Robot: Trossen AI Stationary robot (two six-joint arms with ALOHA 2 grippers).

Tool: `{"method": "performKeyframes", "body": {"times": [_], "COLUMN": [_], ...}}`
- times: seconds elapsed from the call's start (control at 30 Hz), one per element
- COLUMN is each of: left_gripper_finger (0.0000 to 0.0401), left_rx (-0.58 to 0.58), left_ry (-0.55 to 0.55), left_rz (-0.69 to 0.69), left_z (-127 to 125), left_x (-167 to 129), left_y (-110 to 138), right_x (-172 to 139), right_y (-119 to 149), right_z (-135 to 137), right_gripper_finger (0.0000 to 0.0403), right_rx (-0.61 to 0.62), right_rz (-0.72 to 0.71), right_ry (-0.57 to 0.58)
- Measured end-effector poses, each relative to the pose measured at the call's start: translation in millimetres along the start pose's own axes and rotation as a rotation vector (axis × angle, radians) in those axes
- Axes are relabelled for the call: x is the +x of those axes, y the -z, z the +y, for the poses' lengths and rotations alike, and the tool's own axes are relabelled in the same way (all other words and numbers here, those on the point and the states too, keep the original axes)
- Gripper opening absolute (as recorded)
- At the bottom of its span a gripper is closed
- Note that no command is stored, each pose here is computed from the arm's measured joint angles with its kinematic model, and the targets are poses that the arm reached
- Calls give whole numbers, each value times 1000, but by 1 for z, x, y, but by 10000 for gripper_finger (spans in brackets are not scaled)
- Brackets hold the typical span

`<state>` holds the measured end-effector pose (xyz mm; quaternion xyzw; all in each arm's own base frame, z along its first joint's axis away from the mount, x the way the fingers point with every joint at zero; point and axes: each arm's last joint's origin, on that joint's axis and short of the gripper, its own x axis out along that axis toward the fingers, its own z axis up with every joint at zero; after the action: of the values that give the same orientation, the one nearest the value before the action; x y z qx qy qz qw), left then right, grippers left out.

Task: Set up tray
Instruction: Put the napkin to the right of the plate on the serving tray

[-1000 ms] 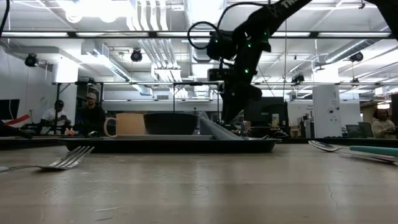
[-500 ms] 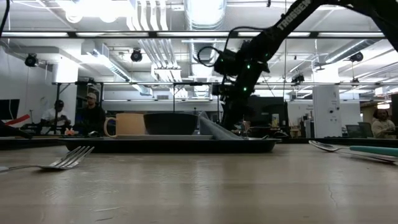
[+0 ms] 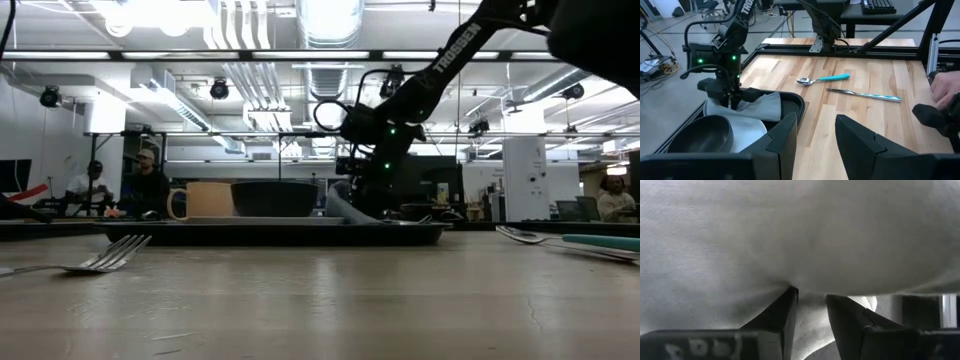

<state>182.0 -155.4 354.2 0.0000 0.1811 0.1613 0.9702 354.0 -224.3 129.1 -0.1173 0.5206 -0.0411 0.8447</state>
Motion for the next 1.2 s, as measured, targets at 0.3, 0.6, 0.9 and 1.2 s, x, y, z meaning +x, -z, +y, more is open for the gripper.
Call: {"method": "performKeyframes", "body": {"times": [0.3,0.6,0.9,1.2], "left_gripper_finger": [117,116,116,116], "left_rx": [0,-1,-18,-18], "left_ry": [0,1,19,20], "left_rz": [0,1,13,14], "left_z": [0,0,-1,-1], "left_x": [0,0,0,0], "left_y": [0,0,0,0], "right_x": [-19,-24,-28,-82], "right_y": [14,19,17,-8], "right_z": [-10,2,17,17], "right_gripper_finger": [101,96,95,91], "right_rx": [161,227,263,198], "right_rz": [73,165,203,84], "right_ry": [-6,-47,-77,27]}}
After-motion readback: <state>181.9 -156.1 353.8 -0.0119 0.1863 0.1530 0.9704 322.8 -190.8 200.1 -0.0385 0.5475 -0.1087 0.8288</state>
